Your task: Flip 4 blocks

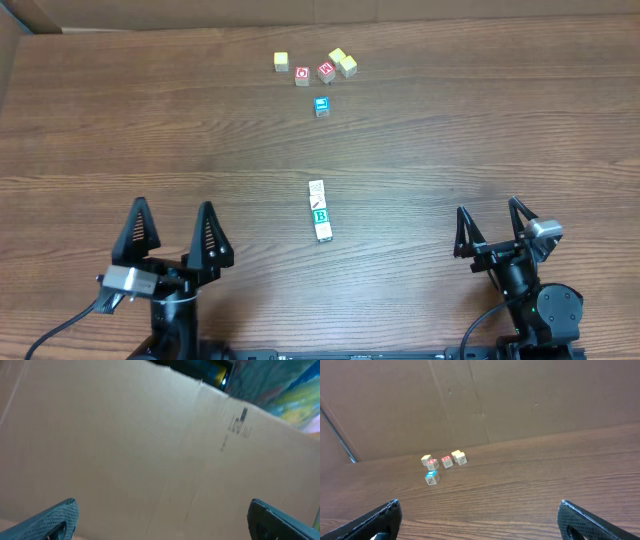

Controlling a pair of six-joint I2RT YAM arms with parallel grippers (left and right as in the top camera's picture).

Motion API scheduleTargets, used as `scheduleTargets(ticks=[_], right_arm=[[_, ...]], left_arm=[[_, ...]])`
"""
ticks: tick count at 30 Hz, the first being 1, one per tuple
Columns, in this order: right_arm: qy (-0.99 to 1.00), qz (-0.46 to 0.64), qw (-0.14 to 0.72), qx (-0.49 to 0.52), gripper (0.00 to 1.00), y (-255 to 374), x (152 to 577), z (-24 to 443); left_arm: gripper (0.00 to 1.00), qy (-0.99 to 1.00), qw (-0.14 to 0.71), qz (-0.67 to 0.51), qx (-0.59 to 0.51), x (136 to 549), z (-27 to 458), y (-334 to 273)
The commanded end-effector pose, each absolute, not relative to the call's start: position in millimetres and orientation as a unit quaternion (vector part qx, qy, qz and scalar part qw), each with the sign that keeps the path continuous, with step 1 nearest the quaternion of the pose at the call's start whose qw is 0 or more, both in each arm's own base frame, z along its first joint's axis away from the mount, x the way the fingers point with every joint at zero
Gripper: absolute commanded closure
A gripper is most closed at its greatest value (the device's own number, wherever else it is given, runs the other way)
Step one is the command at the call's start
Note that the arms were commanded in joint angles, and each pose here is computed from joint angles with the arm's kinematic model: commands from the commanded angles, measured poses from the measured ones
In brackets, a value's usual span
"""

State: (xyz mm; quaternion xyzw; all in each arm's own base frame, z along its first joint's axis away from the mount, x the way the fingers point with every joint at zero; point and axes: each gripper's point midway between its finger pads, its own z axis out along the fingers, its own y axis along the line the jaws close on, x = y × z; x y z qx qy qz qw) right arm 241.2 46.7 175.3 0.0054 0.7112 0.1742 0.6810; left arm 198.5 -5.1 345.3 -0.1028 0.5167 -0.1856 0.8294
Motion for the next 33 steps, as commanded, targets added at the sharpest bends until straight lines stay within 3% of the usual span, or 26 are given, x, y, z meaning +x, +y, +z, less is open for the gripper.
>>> scheduleTargets(ticks=[1,14,22,33], right_arm=[[0.711,0.172,0.682,0.005,0.00,46,242,173],[0.711,0.172,0.682,0.005,0.00,46,242,173],[0.711,0.172,0.682,0.005,0.00,46,242,173],[0.711,0.172,0.682,0.005,0.00,46,242,173]], left_arm=[[0.00,0.538,0.816,-0.185,-0.099,209,321,-8],[0.00,0.621,0.756,-0.172,-0.113,241,225,-10],[0.00,0.722,0.671,-0.130,-0.107,246,159,-10],[0.00,0.733,0.677,-0.064,-0.026,246,156,-13]])
